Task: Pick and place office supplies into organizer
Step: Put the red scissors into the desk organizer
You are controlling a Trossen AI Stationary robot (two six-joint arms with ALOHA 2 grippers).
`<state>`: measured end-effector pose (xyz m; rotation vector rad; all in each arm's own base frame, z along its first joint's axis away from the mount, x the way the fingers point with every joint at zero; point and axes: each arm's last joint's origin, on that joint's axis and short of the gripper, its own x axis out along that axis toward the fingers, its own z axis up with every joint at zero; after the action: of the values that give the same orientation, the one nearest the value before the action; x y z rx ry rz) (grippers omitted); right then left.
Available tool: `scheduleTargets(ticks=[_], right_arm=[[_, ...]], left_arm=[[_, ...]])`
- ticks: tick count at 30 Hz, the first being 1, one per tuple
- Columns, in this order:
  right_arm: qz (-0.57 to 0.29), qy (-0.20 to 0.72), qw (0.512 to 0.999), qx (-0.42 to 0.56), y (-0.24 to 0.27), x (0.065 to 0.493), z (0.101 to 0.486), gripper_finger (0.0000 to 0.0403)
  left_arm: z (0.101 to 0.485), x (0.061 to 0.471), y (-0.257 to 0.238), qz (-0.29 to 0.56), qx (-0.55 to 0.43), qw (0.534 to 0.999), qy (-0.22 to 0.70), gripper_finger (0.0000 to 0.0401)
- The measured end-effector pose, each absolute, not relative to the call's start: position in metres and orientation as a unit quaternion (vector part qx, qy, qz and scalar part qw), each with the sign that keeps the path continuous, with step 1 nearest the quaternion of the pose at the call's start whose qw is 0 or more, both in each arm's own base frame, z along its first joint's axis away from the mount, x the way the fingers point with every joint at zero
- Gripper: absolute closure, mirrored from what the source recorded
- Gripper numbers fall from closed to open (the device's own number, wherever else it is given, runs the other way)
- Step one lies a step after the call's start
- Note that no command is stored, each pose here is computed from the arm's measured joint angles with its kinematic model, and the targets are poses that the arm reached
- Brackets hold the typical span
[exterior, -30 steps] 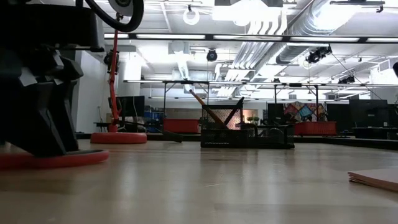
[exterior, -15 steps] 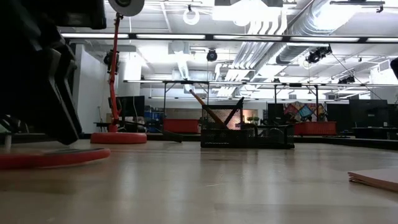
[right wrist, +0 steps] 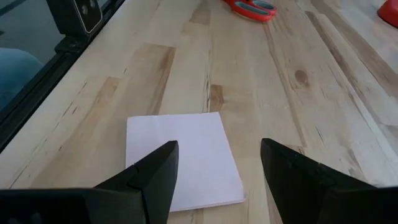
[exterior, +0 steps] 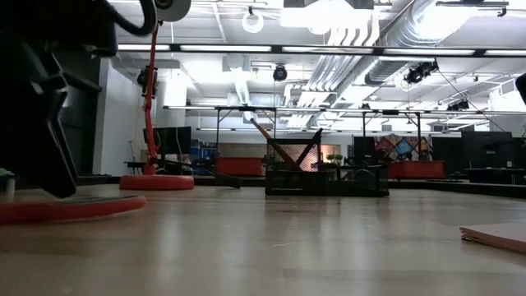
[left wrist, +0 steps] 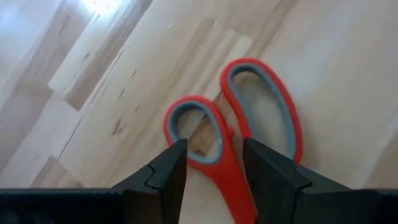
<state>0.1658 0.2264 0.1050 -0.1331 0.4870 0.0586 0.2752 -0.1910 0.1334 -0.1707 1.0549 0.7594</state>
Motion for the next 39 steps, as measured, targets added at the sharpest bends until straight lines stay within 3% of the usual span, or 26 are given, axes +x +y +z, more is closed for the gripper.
scheduleTargets(ticks=[7, 39], right_arm=[[0.029, 0.241, 0.968, -0.066, 0.226, 0.166, 0.105, 0.0183], [0.026, 0.241, 0.969, -0.053, 0.226, 0.166, 0.105, 0.0183]], left_arm=[[0.124, 0.276, -0.191, 0.346, -0.103, 0.812, 0.459, 0.0254], [0.122, 0.275, -0.19, 0.335, -0.106, 0.82, 0.453, 0.0254]])
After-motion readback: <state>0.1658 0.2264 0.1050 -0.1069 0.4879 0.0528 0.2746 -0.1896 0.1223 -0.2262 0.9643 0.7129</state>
